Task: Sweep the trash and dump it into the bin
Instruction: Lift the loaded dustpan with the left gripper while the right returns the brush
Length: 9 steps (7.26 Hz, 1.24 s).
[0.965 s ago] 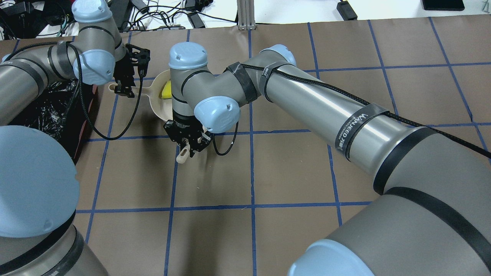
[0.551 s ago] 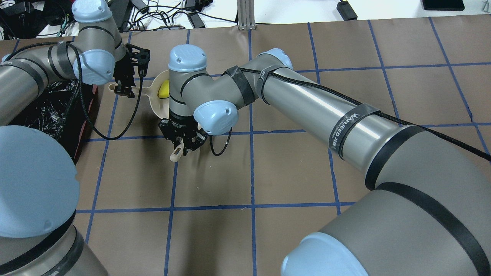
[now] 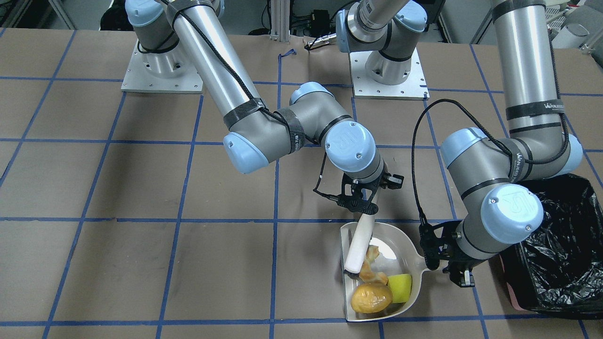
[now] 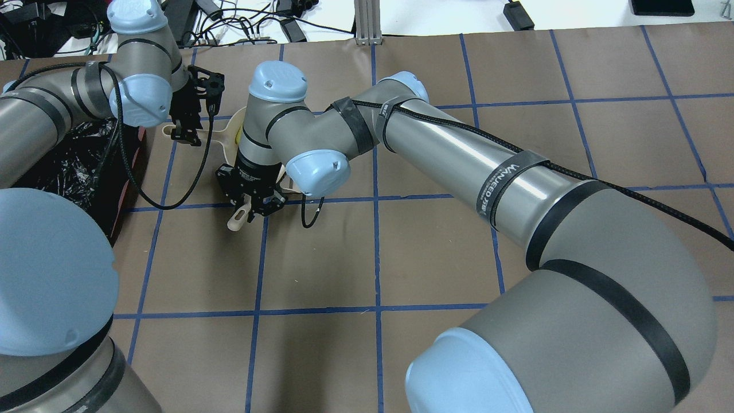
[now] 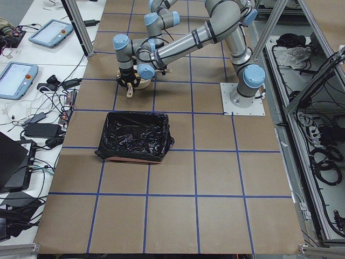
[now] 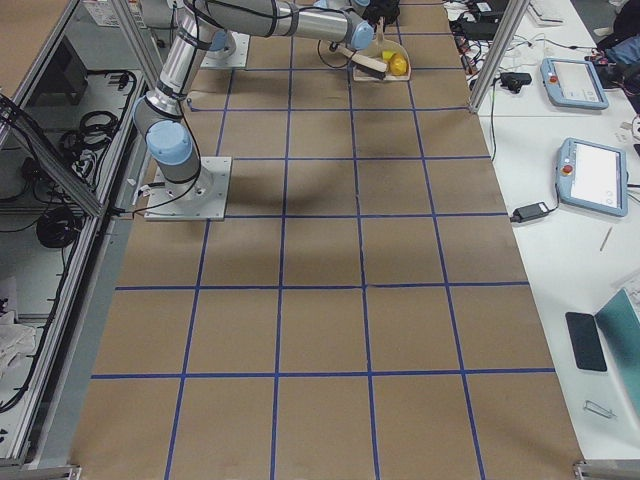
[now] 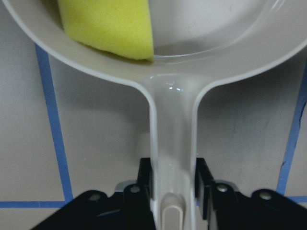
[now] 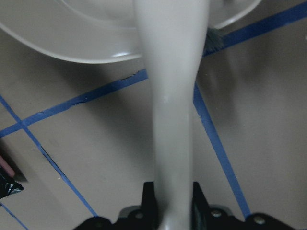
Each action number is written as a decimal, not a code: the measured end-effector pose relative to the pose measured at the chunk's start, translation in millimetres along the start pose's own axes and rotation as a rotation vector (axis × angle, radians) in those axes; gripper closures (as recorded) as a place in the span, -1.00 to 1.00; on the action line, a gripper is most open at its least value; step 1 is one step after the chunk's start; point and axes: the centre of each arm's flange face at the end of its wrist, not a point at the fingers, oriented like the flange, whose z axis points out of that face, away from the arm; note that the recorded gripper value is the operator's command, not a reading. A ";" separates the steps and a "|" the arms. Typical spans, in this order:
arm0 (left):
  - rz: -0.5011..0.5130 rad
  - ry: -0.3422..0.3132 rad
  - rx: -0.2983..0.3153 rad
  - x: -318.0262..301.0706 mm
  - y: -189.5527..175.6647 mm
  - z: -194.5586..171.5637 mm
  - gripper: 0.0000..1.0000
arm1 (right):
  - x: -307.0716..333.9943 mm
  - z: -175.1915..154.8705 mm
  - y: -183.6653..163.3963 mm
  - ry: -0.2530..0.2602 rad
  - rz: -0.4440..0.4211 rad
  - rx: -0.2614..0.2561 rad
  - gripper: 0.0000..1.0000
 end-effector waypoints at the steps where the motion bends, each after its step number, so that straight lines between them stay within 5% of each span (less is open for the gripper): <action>1: 0.000 0.000 0.000 0.0 0.1 -0.3 1.00 | -0.9 -10.4 3.3 0.008 0.004 0.008 1.00; 4: -0.001 -0.004 0.000 0.3 2.2 -2.4 1.00 | 10.3 -46.8 22.1 0.106 0.042 0.029 1.00; 6: -0.006 -0.011 0.030 0.1 6.9 -4.1 1.00 | 33.4 -77.0 21.1 0.234 0.057 0.089 1.00; 7: -0.011 -0.014 0.045 0.1 9.5 -4.6 1.00 | 51.8 -90.7 6.3 0.296 0.037 0.117 1.00; 9: -0.044 -0.025 0.104 0.8 28.5 -5.6 1.00 | 107.4 -141.6 -47.1 0.332 -0.004 0.142 1.00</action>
